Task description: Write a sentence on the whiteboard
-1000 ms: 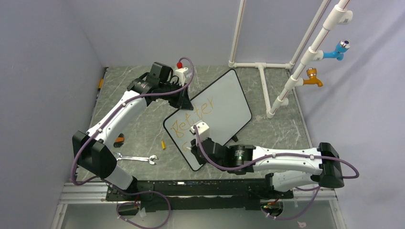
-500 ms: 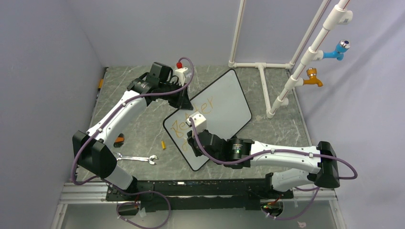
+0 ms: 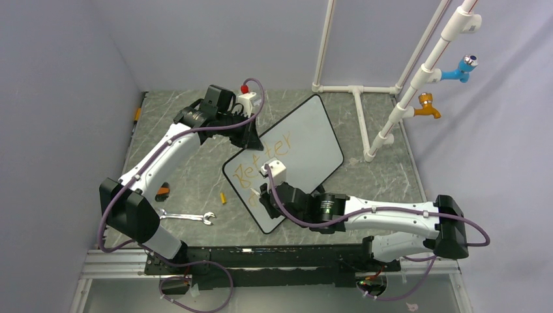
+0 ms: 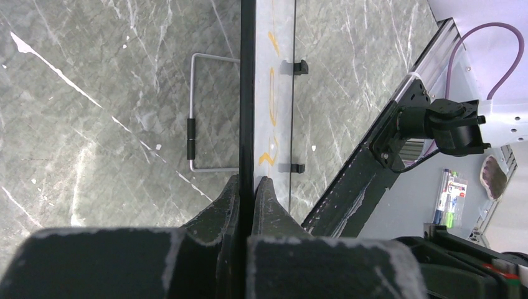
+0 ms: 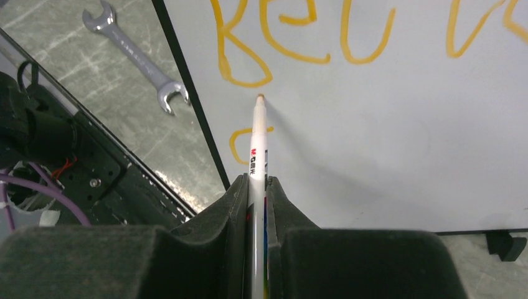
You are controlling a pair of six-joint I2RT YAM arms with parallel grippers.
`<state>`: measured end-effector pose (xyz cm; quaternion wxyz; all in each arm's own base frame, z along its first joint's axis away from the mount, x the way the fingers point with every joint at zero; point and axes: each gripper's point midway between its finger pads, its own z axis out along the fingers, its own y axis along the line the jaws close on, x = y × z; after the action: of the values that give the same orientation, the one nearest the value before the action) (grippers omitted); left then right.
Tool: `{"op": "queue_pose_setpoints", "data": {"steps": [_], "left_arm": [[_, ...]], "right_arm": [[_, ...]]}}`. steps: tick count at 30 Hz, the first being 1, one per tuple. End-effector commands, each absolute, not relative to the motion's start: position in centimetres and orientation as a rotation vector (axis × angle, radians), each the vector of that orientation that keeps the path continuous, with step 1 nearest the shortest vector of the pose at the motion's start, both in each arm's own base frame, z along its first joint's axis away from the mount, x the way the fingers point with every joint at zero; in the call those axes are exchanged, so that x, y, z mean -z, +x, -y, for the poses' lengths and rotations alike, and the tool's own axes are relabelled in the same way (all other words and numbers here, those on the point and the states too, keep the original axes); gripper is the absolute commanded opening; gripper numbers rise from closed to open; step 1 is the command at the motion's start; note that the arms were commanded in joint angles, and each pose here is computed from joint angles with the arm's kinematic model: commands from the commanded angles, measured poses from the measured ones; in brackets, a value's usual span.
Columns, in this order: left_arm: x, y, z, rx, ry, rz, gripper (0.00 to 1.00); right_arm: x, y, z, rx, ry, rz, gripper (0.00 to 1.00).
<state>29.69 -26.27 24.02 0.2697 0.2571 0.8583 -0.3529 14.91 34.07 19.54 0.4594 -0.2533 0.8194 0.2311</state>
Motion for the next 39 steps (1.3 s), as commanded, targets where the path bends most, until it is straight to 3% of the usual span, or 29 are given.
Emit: {"op": "queue_pose_setpoints", "data": {"steps": [1, 22, 39], "left_arm": [[-21.9, 32.9, 23.4, 0.632, 0.701, -2.310, 0.00], [-21.9, 33.0, 23.3, 0.622, 0.697, -2.311, 0.00], [-22.4, 33.1, 22.9, 0.594, 0.685, -2.295, 0.00]], "right_arm": [[-17.7, 14.6, -33.5, -0.576, -0.610, -2.066, 0.00], [-18.6, 12.6, -34.5, -0.718, -0.639, -2.109, 0.00], [-17.0, 12.5, -33.3, -0.608, -0.548, -2.301, 0.00]]}}
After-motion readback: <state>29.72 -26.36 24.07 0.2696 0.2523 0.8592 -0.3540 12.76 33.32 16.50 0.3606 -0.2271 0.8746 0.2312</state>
